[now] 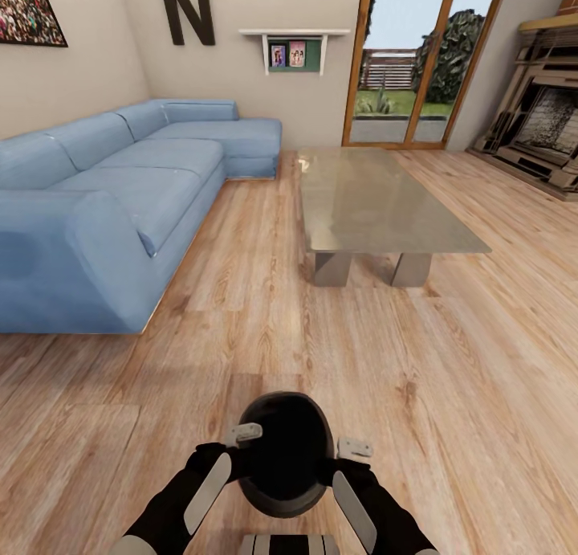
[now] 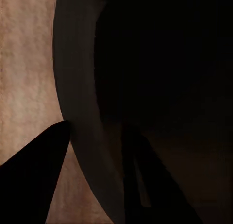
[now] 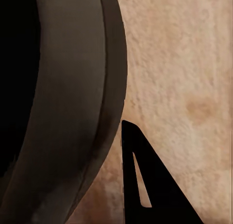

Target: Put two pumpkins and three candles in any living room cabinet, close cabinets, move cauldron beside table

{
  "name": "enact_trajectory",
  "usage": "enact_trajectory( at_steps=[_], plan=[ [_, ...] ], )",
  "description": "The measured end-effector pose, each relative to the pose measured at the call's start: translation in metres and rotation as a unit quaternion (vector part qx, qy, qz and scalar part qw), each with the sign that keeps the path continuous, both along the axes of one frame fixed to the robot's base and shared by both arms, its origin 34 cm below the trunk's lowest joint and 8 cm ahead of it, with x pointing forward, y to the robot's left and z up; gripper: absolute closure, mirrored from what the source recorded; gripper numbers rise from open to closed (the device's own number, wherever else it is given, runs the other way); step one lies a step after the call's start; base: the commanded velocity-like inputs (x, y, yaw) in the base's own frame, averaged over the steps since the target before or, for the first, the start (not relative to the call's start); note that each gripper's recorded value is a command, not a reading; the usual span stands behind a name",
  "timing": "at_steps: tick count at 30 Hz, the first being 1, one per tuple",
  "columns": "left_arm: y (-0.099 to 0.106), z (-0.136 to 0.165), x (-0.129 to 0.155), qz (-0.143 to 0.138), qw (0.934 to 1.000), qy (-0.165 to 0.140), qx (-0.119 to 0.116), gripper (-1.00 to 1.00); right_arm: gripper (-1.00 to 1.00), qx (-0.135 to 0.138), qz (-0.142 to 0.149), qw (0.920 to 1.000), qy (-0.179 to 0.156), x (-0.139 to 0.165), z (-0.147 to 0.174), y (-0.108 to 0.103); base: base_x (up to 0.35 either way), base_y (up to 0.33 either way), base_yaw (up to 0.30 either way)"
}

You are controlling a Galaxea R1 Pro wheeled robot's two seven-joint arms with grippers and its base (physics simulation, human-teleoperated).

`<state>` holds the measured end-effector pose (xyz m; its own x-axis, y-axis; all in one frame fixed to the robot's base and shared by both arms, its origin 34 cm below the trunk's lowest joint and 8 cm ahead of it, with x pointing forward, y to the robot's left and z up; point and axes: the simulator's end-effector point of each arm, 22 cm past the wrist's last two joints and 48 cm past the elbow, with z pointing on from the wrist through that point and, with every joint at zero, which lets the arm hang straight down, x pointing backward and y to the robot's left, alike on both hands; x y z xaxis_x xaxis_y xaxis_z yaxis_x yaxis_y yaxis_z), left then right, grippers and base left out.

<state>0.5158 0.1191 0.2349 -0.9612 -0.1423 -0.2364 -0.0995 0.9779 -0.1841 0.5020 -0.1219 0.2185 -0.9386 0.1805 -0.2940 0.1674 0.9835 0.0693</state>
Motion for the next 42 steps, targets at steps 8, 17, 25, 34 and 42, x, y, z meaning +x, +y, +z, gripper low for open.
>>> enact_trajectory(
  at_steps=[8, 17, 25, 34, 42],
  plan=[
    [0.0001, 0.0001, 0.0008, 0.0, 1.0, -0.002, 0.001, 1.0, 1.0, 0.001, -0.001, 1.0, 0.0, 0.0, 0.0, 0.0005, 0.0, 0.0, 0.0],
    [0.0002, 0.0001, 0.0008, 0.0, 1.0, -0.002, 0.001, 1.0, 1.0, 0.001, -0.001, 1.0, 0.0, 0.0, -0.0001, 0.0004, 0.0, 0.0, 0.0],
    [0.0002, 0.0001, 0.0008, 0.0, 1.0, -0.002, 0.001, 1.0, 1.0, 0.0, 0.0, 1.0, 0.0, 0.0001, -0.0001, 0.0001, 0.0, 0.0, 0.0],
    [0.0032, 0.0078, 0.0039, -0.008, 0.9999, -0.01, 0.01, 1.0, 1.0, -0.001, 0.001, 0.9999, -0.011, 0.0061, 0.009, -0.0004, 0.0, 0.0, 0.0],
    [0.0039, 0.0043, -0.0003, -0.007, 0.9999, -0.004, 0.01, 1.0, 1.0, -0.002, 0.002, 1.0, -0.002, -0.0006, 0.004, -0.0012, 0.0, 0.0, 0.0]
  ],
)
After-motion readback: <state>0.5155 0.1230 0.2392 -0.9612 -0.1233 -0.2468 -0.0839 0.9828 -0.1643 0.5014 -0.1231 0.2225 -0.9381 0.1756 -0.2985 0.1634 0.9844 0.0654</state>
